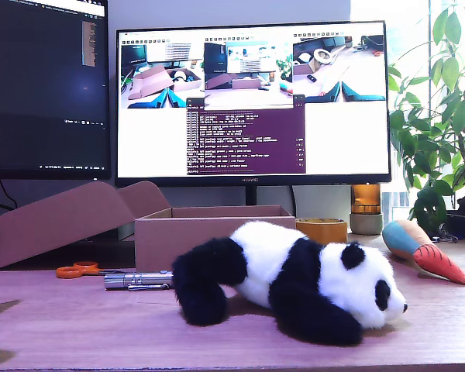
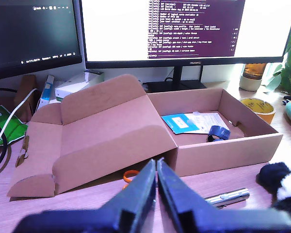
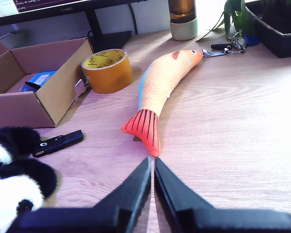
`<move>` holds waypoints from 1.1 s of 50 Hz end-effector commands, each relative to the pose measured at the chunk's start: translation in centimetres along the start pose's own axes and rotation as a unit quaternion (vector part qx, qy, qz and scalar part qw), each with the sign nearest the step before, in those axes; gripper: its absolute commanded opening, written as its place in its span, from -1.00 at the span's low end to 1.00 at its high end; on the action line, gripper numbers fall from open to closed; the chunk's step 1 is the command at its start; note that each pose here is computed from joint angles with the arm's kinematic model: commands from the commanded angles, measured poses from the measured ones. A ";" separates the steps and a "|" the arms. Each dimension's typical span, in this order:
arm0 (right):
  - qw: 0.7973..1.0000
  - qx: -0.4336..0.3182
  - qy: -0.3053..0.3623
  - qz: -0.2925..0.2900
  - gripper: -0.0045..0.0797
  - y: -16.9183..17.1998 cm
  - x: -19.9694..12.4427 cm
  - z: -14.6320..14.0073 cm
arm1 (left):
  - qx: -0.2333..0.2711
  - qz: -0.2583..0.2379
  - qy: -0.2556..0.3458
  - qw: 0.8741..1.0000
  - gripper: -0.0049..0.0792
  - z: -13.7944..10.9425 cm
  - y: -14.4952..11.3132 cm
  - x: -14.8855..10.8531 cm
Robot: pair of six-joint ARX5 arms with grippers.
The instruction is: Pick up the panda toy and place it inside the cardboard box
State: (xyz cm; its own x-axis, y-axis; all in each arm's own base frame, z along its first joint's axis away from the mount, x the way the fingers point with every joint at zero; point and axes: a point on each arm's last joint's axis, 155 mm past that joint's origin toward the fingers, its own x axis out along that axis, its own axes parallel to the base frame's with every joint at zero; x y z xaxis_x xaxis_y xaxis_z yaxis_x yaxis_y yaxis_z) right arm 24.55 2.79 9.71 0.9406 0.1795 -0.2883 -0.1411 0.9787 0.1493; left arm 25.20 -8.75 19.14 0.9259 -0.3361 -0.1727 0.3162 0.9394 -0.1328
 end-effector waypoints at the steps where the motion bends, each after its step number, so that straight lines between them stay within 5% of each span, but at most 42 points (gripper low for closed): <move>1: 1.000 0.009 -0.010 0.014 -0.92 0.6 0.0 0.6 | -0.056 0.008 0.104 0.993 -0.93 -5.5 0.3 -0.5; 16: 1.000 0.015 -0.012 0.017 -0.92 0.7 0.0 0.7 | -0.057 -0.005 0.100 0.993 -0.93 -5.2 -0.2 -0.4; 32: 0.992 0.093 -0.014 0.085 -0.92 3.5 -0.3 1.4 | -0.031 -0.149 0.094 0.984 -0.93 -5.3 -6.2 -0.9; 55: 0.979 0.089 0.037 0.177 -0.92 8.7 -2.1 2.0 | 0.065 -0.306 0.090 0.945 -0.93 -7.2 -13.5 -3.7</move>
State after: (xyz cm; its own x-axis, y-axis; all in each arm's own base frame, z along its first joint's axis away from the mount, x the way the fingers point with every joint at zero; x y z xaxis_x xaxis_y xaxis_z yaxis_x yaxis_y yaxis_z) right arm 22.16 10.20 12.38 0.8260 0.4973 -0.2653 -0.3649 0.8305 0.4207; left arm 16.27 -20.46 14.61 0.5250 -0.8072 -0.2700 0.7998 0.5763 -0.1680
